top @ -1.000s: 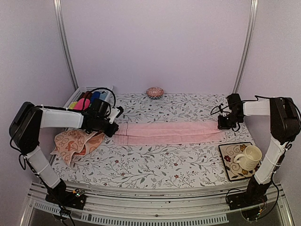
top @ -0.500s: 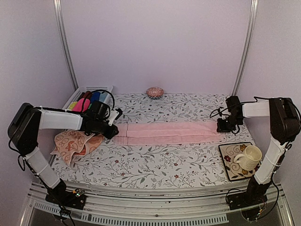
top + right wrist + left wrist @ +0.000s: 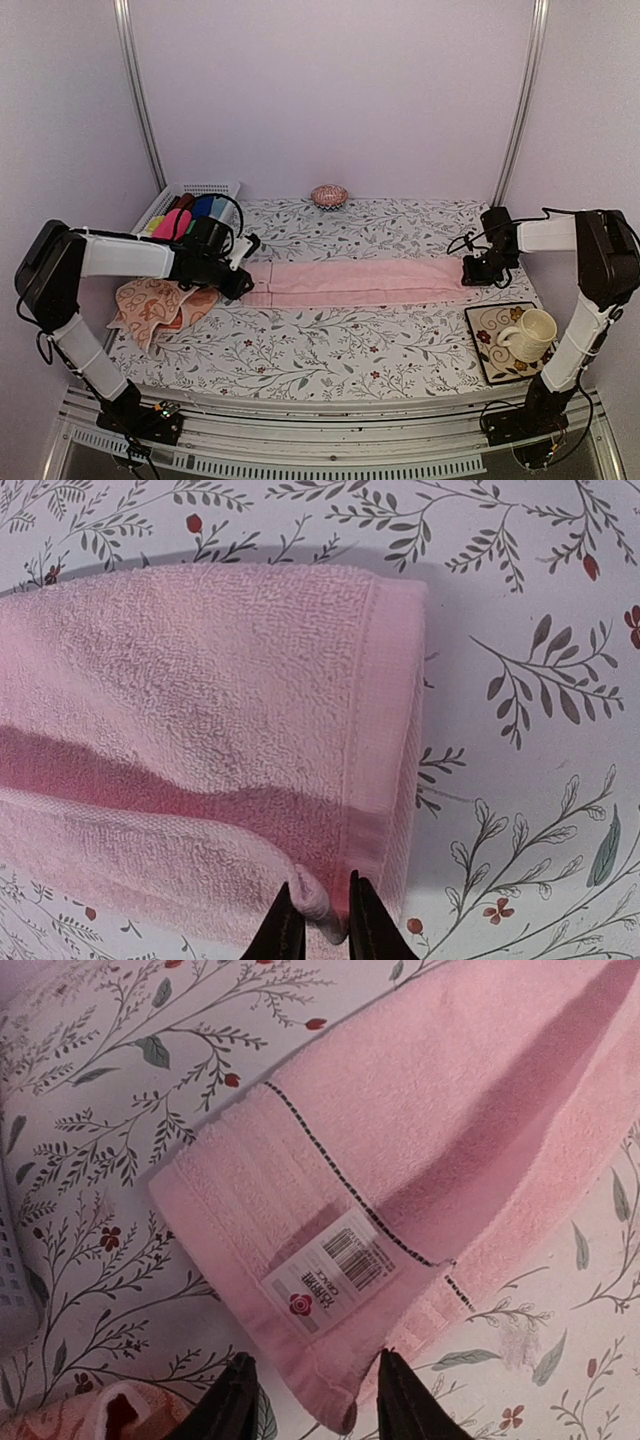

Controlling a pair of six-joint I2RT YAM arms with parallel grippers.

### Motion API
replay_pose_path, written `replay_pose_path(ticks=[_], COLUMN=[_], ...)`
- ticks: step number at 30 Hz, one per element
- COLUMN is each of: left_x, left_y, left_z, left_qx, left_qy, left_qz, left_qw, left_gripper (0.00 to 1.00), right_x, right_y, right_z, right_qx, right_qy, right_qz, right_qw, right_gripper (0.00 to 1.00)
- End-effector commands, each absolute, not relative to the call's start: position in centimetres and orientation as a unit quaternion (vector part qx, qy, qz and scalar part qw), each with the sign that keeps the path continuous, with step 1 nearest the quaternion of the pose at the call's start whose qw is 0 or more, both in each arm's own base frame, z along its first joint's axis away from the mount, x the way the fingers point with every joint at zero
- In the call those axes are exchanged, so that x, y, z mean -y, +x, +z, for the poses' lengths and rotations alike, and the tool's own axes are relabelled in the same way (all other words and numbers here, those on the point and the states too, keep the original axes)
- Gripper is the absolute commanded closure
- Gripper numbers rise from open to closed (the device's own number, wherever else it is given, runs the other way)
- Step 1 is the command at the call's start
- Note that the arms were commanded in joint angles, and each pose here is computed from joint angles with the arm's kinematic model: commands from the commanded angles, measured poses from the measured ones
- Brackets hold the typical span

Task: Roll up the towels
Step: Fold the towel at the center of the board.

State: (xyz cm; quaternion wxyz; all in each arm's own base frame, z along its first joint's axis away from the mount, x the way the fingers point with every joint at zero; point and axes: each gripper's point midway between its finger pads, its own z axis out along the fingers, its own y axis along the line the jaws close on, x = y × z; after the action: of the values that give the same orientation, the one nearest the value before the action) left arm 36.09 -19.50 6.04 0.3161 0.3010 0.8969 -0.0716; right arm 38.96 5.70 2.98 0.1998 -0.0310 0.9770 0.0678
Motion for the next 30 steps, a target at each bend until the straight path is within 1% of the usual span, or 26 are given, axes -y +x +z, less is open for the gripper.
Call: replay_pose_path(ticks=[1,5,6,7,10,13,17,20,29,30], left_x=[19.7,19.4,19.3,19.2,19.0,18.7,18.6,18.5,18.3,18.3], left_y=[35.1,34.9,34.8,34.7,34.5,35.0,36.0,36.5,37.5,37.6], left_z=[6.5,6.4,6.4,6.4,6.5,6.9,7.7,8.2,9.6,9.8], left_qx=[-0.897,-0.900,-0.900,-0.901,-0.902,-0.901,-0.901,-0.900,-0.896,-0.895], left_qy=[0.302,0.299,0.298,0.297,0.293,0.289,0.286,0.281,0.272,0.271], left_qz=[-0.079,-0.075,-0.073,-0.071,-0.071,-0.059,-0.046,-0.042,-0.041,-0.042], left_qw=[0.314,0.309,0.309,0.308,0.308,0.317,0.324,0.330,0.348,0.351], left_gripper=[0.55,0.50,0.49,0.48,0.45,0.40,0.38,0.34,0.23,0.22], right_x=[-5.5,-5.4,-5.3,-5.2,-4.9,-5.0,-4.7,-3.8,-0.6,-0.5], right_y=[38.2,37.9,37.8,37.7,37.6,37.6,37.6,37.4,37.3,37.5], right_z=[3.7,4.3,4.4,4.4,4.8,5.5,6.9,7.6,8.7,8.9], right_qx=[-0.978,-0.977,-0.977,-0.977,-0.977,-0.976,-0.976,-0.977,-0.975,-0.974], right_qy=[-0.032,-0.031,-0.031,-0.031,-0.031,-0.031,-0.032,-0.026,0.045,0.047], right_qz=[0.057,0.055,0.052,0.049,0.042,0.043,0.036,0.014,-0.024,-0.026], right_qw=[0.201,0.202,0.203,0.204,0.206,0.210,0.213,0.210,0.214,0.218], right_gripper=[0.82,0.82,0.78,0.77,0.76,0.73,0.71,0.69,0.62,0.59])
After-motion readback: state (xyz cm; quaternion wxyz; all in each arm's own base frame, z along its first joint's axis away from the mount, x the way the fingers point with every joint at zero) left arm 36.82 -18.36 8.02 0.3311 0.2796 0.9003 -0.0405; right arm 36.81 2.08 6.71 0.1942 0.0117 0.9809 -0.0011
